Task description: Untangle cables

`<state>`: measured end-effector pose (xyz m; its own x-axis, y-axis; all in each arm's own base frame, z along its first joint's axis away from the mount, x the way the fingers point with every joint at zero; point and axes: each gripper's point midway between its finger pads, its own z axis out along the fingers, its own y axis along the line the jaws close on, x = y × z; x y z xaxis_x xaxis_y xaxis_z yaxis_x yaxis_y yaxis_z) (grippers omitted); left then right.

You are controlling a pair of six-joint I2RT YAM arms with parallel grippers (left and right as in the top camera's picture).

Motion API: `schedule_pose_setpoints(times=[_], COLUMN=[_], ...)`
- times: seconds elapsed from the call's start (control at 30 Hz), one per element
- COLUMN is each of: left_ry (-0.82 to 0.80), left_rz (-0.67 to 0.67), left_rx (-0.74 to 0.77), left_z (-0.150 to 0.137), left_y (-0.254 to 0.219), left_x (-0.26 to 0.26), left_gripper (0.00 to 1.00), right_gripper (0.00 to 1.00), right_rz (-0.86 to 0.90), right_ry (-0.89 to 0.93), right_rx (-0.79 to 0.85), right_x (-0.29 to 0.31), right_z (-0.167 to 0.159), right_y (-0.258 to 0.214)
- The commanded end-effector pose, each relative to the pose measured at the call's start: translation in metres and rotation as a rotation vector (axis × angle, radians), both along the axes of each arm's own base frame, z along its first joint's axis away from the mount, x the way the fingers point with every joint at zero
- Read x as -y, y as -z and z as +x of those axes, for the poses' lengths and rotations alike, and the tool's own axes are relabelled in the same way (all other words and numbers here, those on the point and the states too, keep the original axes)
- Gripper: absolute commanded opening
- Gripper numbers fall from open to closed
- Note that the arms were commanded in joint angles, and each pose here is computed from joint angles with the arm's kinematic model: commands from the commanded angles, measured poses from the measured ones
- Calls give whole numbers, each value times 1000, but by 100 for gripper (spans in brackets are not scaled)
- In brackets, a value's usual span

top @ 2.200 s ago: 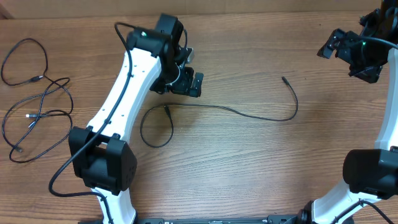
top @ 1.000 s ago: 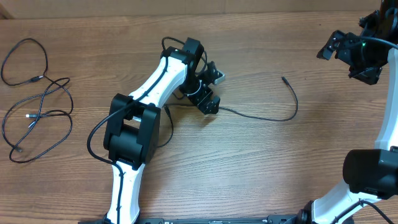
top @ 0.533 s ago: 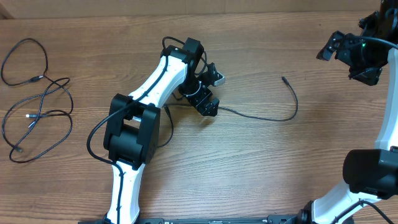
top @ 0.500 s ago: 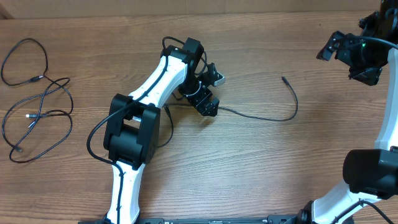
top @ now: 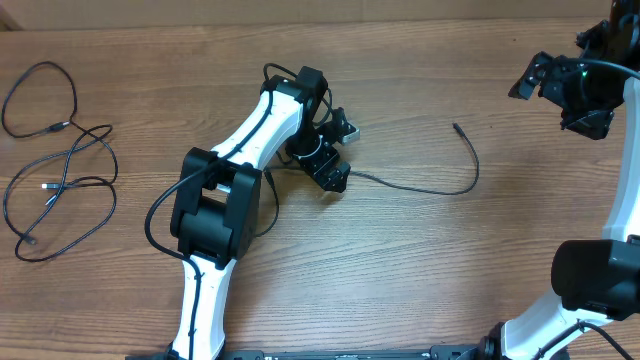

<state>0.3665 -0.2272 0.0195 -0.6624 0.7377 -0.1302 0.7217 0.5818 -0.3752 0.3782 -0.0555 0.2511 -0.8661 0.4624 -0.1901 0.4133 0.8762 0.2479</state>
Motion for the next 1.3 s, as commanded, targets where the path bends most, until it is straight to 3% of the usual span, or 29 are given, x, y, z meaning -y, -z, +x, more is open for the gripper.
schedule_pose_setpoints(times=[0.0,0.27,0.37,0.43,0.67,0.77,0.93,1.1,1.27], left_ry=[28,66,80,88,103,115,122,108,-13], left_rz=[2,-3,0,0,54,114,173,156,213], left_rx=[-62,-219,-218,-211,-184,-156,-85,-45,7], left_z=[-13,-56,-59,-59,-57,-52,-39,-30,-12], left_y=[7,-5,-5,-4,1,5,12,14,16], left_x=[0,9,13,16,9,-1,-9,-2,-5], left_gripper=[100,89,54,45,54,71,89,92,91], right_gripper=[100,100,100,100,100,100,100,100,100], right_rz=[5,5,5,6,25,26,26,26,26], right_ry=[-6,-6,-6,-6,-16,-16,-16,-16,-16], right_rx=[2,3,2,1,-7,-12,-12,-12,-11], right_x=[-1,-1,-1,-1,-7,-7,-7,-7,-7], right_z=[0,1,0,0,-2,-3,-3,-3,-3], right_y=[1,0,0,1,1,1,1,1,1])
